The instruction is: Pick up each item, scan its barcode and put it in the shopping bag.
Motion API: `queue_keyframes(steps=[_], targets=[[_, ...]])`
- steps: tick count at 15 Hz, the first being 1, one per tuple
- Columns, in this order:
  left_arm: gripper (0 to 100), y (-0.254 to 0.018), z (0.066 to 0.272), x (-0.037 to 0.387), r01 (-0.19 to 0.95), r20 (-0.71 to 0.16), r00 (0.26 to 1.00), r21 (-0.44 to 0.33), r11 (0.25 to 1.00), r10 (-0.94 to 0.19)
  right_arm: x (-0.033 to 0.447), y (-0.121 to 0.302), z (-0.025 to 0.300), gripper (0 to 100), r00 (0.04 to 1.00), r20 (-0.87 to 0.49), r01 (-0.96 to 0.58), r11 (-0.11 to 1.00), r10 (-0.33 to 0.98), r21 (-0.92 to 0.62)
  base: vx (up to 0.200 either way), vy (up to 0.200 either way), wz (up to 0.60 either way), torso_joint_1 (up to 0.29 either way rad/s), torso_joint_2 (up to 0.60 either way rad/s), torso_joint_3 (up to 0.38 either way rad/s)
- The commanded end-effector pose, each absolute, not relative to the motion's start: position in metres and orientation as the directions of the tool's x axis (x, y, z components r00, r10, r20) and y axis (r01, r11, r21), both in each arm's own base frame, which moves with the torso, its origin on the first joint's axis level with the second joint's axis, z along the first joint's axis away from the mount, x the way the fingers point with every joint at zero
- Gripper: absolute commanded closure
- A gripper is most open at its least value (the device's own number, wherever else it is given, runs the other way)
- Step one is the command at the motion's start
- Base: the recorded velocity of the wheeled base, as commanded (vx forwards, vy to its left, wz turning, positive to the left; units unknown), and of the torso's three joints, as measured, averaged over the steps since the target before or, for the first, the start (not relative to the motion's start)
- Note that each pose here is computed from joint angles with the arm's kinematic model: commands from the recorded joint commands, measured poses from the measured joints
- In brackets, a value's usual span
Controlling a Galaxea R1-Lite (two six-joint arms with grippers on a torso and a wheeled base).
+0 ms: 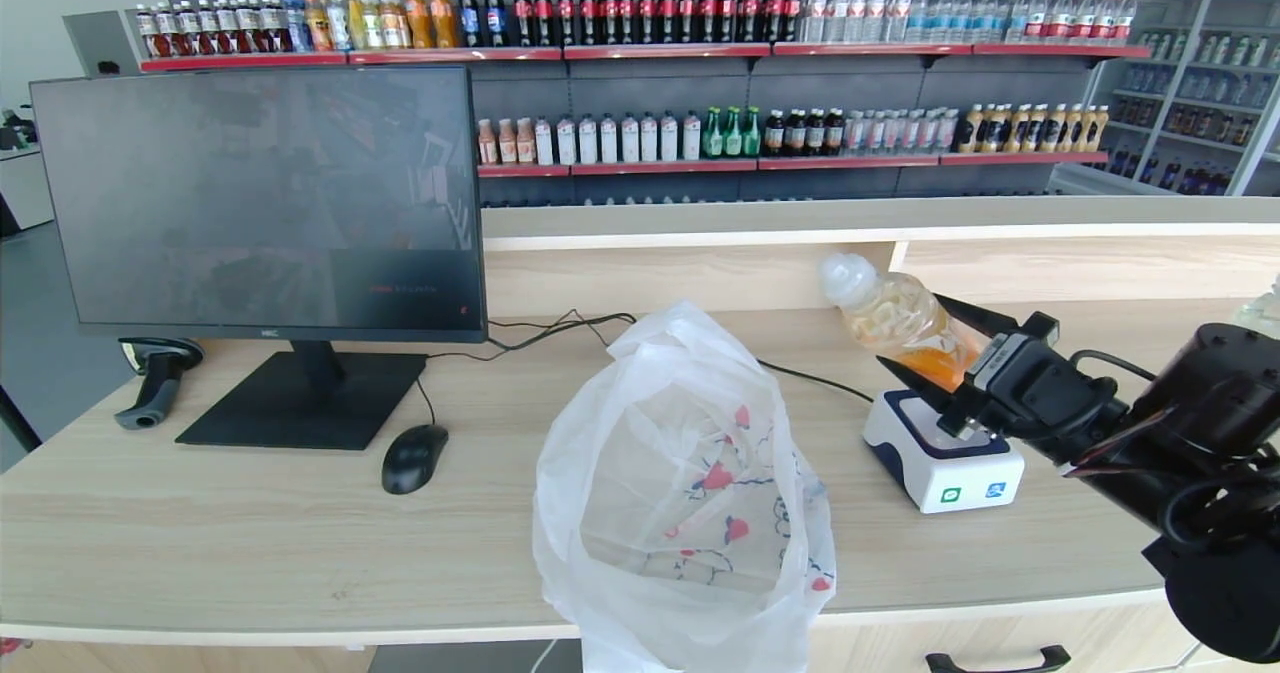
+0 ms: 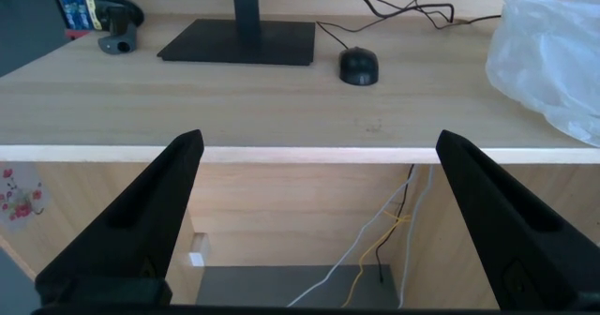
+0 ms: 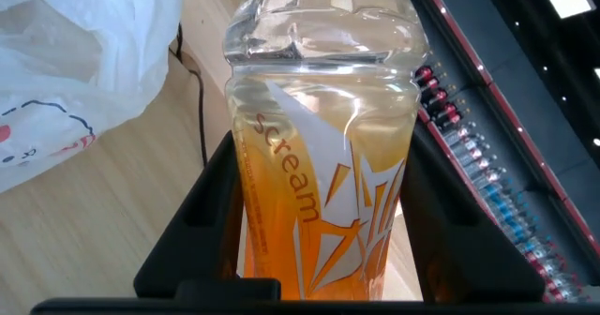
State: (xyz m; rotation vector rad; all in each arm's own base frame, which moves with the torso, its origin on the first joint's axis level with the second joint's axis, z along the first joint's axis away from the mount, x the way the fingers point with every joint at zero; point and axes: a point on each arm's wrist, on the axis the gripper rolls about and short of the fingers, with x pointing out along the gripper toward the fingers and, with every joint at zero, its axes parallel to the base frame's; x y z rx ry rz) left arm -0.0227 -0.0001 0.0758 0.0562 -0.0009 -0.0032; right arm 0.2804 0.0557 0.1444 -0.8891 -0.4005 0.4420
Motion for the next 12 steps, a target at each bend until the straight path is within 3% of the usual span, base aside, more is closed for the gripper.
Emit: queue_keyframes(steps=[1, 9, 12], targets=[[0, 0.0, 0.076, -0.023, 0.003, 0.002, 1.0, 0.055, 0.998, -0.003, 0.284, 0.057, 0.146, 100, 0.834, 0.16, -0.198, 0.557, 0.527, -0.806, 0.0, 0.0, 0.0, 0.0, 0.0, 0.0], [0, 0.0, 0.076, -0.023, 0.005, 0.0, 1.0, 0.046, 0.999, -0.005, 0.283, 0.061, 0.158, 100, 0.823, 0.203, -0.229, 0.636, 0.531, -0.737, 0.0, 0.0, 0.0, 0.0, 0.0, 0.0], [0, 0.0, 0.076, -0.023, 0.003, 0.0, 1.0, 0.043, 0.999, -0.003, 0.277, 0.069, 0.163, 100, 0.854, 0.228, -0.246, 0.749, 0.468, -0.615, 0.0, 0.0, 0.0, 0.0, 0.0, 0.0]])
